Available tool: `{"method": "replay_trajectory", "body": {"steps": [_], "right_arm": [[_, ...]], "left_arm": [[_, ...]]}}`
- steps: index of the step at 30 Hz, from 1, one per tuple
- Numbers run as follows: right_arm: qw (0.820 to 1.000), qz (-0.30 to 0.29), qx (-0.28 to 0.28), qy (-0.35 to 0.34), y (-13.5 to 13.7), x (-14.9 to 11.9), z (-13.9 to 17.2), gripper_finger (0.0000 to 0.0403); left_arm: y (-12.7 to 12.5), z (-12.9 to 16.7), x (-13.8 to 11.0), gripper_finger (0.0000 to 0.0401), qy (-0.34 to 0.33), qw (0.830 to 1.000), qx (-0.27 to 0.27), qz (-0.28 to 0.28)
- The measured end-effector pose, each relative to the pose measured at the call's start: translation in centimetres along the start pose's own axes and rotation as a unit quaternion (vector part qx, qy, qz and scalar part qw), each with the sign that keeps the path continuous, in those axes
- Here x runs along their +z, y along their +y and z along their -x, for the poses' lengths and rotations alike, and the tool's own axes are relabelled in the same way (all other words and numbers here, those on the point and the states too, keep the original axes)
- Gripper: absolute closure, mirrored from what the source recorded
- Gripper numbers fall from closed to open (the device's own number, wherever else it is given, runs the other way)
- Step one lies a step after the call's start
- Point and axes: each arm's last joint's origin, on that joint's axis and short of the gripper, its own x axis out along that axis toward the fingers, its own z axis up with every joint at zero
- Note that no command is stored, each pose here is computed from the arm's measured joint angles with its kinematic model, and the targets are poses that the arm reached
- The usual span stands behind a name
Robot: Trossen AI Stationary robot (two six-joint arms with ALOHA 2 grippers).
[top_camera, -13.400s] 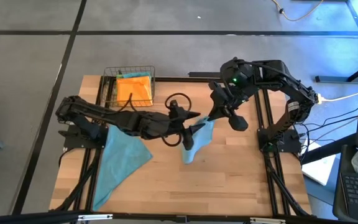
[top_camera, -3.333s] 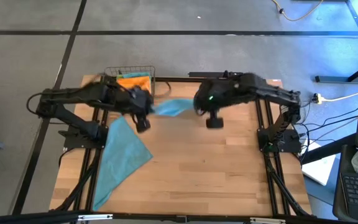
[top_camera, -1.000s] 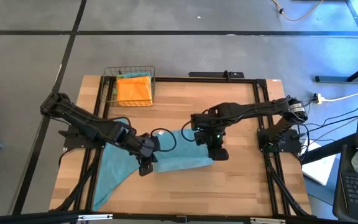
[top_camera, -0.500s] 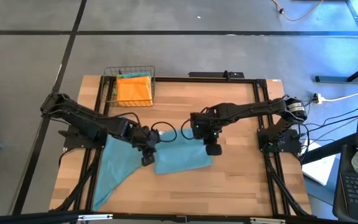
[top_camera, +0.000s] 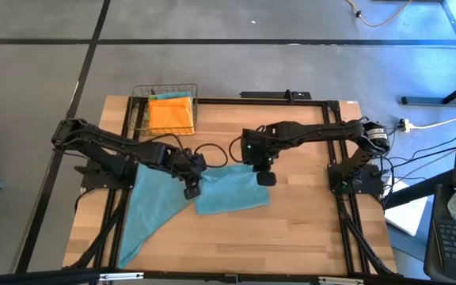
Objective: Fold microfiber towels
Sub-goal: Fold the right light blue microfiber cloth
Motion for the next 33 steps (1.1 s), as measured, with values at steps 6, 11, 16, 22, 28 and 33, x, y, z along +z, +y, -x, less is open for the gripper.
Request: {"method": "replay_trajectory", "body": {"steps": [6, 11, 16, 22, 28, 33], "right_arm": [[1.0, -0.005, -0.009, -0.009, -1.4, 0.0, 0.1, 0.0384], [1.0, -0.012, -0.014, -0.008, -2.6, 0.0, -0.1, 0.0384], [1.0, -0.023, -0.017, 0.001, -3.6, -0.1, -0.8, 0.0384], [0.999, -0.034, -0.013, 0.026, -4.3, -0.3, -1.9, 0.0384], [0.998, -0.039, -0.012, 0.04, -4.5, -0.5, -2.3, 0.0384], [0.998, -0.044, -0.015, 0.04, -4.8, -0.6, -2.2, 0.0384]], "left_arm": [[1.1, -0.1, 0.5, 0.0401, -0.007, 1.0, 0.018, -0.005], [1.9, -0.2, 0.8, 0.0401, -0.015, 0.999, 0.043, 0.001], [2.4, -0.8, 1.0, 0.0401, -0.007, 0.999, 0.054, 0.0], [2.3, -2.4, 0.8, 0.0401, 0.024, 0.999, 0.047, -0.001], [1.7, -3.0, 0.5, 0.0401, 0.04, 0.998, 0.038, 0.004], [1.7, -3.0, 0.4, 0.0401, 0.036, 0.998, 0.048, -0.001]]}}
